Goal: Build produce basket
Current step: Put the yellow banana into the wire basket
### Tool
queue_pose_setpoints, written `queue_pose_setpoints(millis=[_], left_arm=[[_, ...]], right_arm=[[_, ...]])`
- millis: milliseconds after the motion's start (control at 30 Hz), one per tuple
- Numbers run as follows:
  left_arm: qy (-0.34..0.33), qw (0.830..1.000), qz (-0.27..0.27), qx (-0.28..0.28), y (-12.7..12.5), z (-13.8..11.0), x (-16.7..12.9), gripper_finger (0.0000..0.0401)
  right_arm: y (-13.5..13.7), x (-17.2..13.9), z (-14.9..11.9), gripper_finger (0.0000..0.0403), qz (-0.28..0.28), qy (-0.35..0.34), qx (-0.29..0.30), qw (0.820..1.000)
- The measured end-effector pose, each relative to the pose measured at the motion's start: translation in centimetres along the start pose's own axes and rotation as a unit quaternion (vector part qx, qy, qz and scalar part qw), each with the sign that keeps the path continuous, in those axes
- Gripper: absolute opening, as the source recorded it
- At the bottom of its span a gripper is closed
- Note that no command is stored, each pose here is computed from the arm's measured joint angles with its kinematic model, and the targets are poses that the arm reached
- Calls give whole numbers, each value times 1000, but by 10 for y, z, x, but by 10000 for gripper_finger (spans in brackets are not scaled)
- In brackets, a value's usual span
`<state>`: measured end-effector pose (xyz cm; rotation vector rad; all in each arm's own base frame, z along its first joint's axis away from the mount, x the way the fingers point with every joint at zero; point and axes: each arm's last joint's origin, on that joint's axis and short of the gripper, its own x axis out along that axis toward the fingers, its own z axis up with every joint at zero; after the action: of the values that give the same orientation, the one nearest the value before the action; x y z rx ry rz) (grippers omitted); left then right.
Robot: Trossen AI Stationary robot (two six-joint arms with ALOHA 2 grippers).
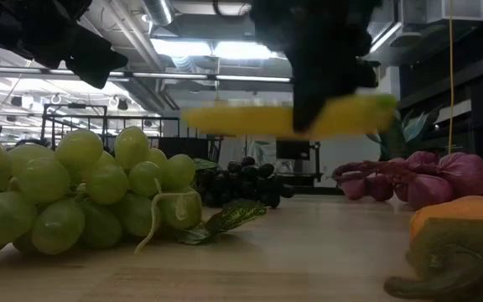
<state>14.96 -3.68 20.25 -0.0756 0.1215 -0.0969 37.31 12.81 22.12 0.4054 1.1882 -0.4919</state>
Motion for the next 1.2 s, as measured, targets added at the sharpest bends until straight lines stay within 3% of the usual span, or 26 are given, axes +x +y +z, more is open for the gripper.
queue_pose_setpoints(millis=[133, 367, 500, 633, 767, 900, 1067, 1200], left_arm=[[0, 1000, 0, -1, 0, 0, 0, 147], [0, 1000, 0, -21, 0, 0, 0, 147], [2, 999, -3, -36, -1, 0, 0, 147], [5, 999, -3, -39, -1, -1, 0, 147], [10, 1000, -2, -16, -1, -2, 0, 147], [30, 999, -1, 24, 0, -6, 0, 147], [91, 993, 23, 68, 2, -18, -2, 147], [128, 991, 24, 6, 3, -25, -3, 147]], right_arm=[[-5, -42, 25, 123, -95, -118, -19, 988], [-16, -90, 70, 123, -217, -335, -3, 917], [-27, -94, 94, 123, -239, -347, -29, 906], [-52, -86, 118, 123, -256, -309, -56, 914], [-87, -77, 148, 123, -233, -272, -66, 932], [-113, -75, 184, 123, -152, -296, -102, 937], [-136, -80, 215, 123, -60, -374, -122, 918], [-147, -81, 229, 123, -35, -414, -115, 902]])
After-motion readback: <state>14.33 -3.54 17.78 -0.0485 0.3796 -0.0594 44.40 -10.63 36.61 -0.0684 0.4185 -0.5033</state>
